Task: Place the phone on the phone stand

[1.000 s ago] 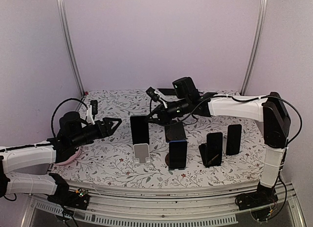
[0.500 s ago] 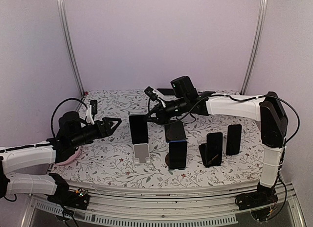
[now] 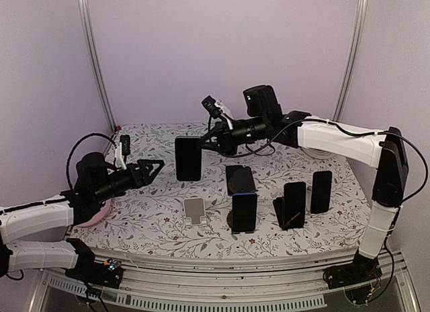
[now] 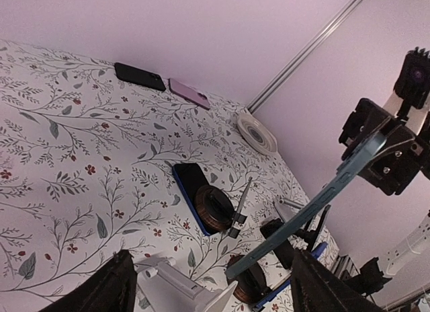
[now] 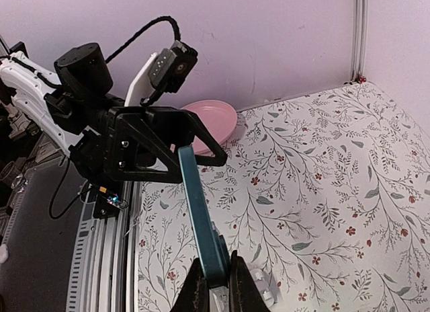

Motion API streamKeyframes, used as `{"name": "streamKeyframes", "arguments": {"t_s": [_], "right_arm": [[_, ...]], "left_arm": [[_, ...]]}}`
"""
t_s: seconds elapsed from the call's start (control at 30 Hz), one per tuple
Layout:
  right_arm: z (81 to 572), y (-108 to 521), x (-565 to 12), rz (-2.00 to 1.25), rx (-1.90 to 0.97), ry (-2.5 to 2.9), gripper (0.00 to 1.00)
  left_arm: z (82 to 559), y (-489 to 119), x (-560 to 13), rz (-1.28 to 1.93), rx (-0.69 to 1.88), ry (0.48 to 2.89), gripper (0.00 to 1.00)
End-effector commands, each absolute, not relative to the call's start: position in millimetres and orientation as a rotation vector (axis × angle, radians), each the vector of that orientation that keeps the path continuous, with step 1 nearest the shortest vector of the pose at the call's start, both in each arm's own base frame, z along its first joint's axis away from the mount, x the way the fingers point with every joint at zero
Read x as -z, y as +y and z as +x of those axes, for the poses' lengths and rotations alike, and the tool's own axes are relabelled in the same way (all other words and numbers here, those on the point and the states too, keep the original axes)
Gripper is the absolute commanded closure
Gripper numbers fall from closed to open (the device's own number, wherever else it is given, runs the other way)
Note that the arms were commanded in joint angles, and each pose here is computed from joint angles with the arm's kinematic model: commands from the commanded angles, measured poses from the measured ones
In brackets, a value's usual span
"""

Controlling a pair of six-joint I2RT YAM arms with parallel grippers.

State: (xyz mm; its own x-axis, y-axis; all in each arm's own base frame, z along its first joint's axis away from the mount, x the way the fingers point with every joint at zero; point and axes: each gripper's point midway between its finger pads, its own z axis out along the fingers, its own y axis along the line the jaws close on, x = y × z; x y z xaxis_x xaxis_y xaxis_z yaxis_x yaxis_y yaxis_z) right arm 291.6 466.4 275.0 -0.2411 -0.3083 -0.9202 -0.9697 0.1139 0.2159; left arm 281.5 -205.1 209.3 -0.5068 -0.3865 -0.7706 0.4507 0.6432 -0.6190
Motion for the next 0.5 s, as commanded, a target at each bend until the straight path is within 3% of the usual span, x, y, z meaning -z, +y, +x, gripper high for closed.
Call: {"name": "streamKeyframes", "arguments": {"t_s": [0.0, 0.47], "right_arm": [[266.1, 466.0, -329.5, -1.297, -1.177, 1.507, 0.99], [224.0, 460.6, -321.2, -1.399, -1.274, 1.504, 0.98]], "left_arm": [[284.4, -198.1, -215.4, 0.041, 0.995, 1.825, 0.21], [285.7, -192.9, -219.3, 0.019, 0.983, 1.824, 0.21]]}}
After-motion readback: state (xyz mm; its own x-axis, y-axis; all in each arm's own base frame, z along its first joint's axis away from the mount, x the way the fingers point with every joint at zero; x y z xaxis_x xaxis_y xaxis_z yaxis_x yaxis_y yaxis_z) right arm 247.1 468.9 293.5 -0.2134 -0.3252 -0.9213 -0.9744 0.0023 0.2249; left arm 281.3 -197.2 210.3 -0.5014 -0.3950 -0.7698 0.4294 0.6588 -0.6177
